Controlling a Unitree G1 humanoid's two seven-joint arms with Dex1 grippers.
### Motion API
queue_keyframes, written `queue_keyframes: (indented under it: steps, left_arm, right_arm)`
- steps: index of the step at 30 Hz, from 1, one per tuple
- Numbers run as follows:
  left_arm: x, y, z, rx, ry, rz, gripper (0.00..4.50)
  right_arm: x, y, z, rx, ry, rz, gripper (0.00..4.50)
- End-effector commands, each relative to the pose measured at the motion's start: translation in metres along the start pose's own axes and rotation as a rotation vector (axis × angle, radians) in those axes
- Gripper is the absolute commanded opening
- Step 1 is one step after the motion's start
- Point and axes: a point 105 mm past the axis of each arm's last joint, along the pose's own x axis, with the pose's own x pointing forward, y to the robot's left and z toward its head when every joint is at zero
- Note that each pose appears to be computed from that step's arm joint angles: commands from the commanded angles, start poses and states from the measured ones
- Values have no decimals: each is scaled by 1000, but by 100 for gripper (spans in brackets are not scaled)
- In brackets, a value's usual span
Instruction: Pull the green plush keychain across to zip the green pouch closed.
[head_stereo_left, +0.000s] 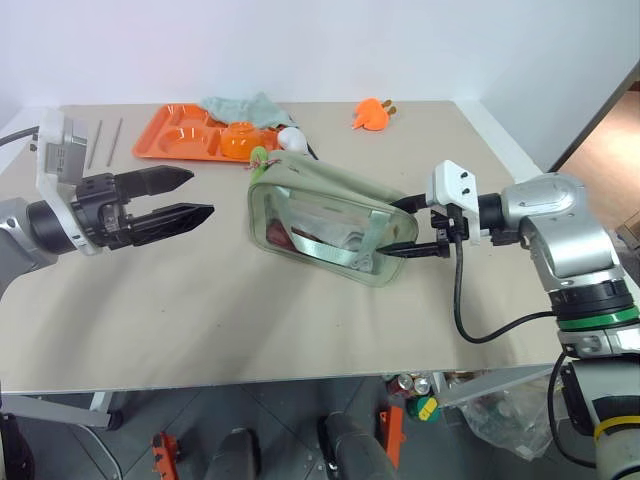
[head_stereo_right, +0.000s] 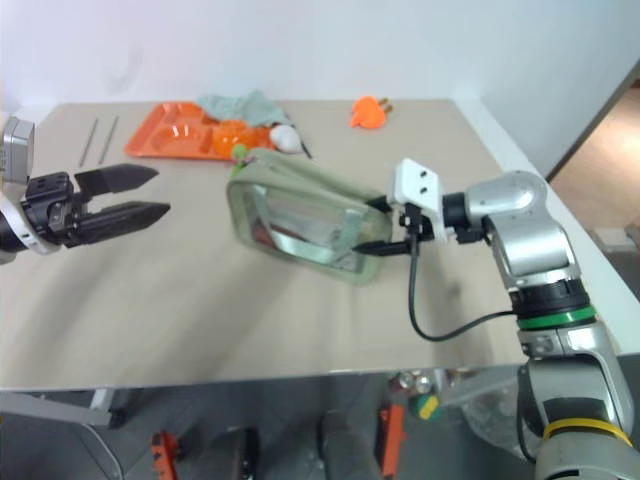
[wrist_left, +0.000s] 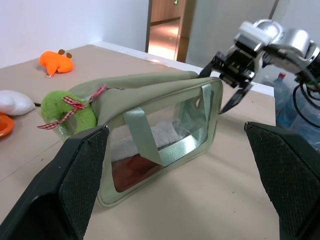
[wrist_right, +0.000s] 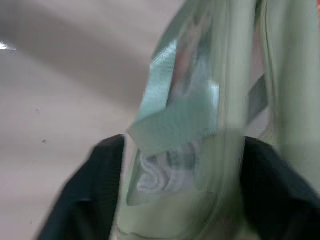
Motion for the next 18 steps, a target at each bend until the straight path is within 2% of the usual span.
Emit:
queue_keyframes:
  steps: [1,6,10,18]
  left_arm:
    - [-1,-5,10,50,-14,-5,450]
    - [-1,-5,10,49,-15,-2,450]
    - [0,-5,10,47,-17,-2,450]
    - [-1,1,14,42,-32,6,450]
  right_arm:
    - [-7,-7,14,-34,-34,-19,176]
    - [-5,-7,8,-57,2,-18,2]
    - [-6,-11,5,-122,20,-37,2]
    - [-8,-3,29,-174,-108,101,2]
